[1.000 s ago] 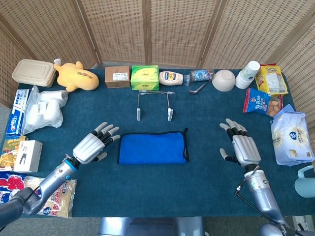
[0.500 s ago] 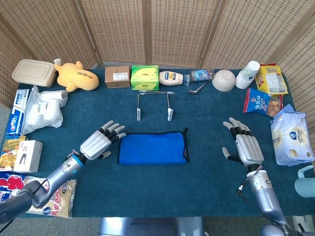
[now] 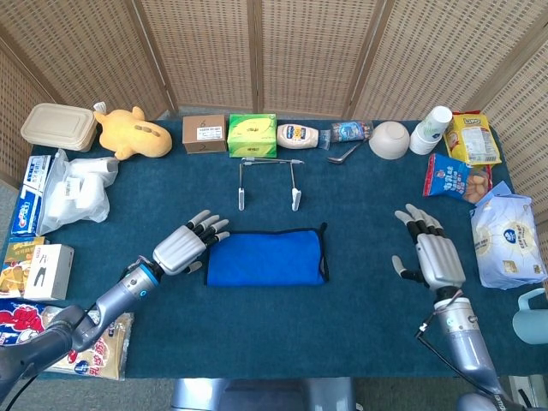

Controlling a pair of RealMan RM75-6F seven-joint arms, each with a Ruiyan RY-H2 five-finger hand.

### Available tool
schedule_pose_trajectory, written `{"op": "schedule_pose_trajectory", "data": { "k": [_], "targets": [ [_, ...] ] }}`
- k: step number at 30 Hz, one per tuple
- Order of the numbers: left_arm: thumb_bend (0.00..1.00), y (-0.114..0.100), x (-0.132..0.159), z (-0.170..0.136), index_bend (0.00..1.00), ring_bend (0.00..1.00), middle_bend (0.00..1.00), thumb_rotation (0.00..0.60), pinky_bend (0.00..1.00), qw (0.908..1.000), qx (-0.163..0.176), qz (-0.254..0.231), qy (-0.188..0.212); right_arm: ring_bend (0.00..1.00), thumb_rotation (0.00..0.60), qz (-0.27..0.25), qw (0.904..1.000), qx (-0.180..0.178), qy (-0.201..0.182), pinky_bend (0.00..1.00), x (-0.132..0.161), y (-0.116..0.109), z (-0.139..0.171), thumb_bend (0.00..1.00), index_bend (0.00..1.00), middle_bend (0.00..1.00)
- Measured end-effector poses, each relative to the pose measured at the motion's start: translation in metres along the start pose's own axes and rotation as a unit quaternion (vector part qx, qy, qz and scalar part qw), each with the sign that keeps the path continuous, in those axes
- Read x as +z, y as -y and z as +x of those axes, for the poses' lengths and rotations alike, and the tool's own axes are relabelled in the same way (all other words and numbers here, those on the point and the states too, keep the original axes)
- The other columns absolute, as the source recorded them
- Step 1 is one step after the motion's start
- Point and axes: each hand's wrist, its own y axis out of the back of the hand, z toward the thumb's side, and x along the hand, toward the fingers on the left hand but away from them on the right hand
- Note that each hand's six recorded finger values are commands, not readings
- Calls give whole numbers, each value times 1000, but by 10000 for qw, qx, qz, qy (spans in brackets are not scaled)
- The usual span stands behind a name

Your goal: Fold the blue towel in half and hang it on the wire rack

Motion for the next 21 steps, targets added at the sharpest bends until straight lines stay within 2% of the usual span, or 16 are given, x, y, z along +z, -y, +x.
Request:
{"op": "schedule_pose_trajectory", "data": {
  "k": [13, 21],
  "targets": [
    [319, -1, 7, 14, 153, 0, 42, 600, 0, 9999, 126, -3, 86, 0, 600, -22, 10000, -28, 81, 0, -5, -2, 4, 372, 97, 20],
    [319, -6, 10, 17, 169, 0, 52, 600, 0, 9994, 256, -179, 114, 0, 600, -31, 9999, -46, 102, 0, -5, -4, 4, 371, 94, 20]
  ]
}}
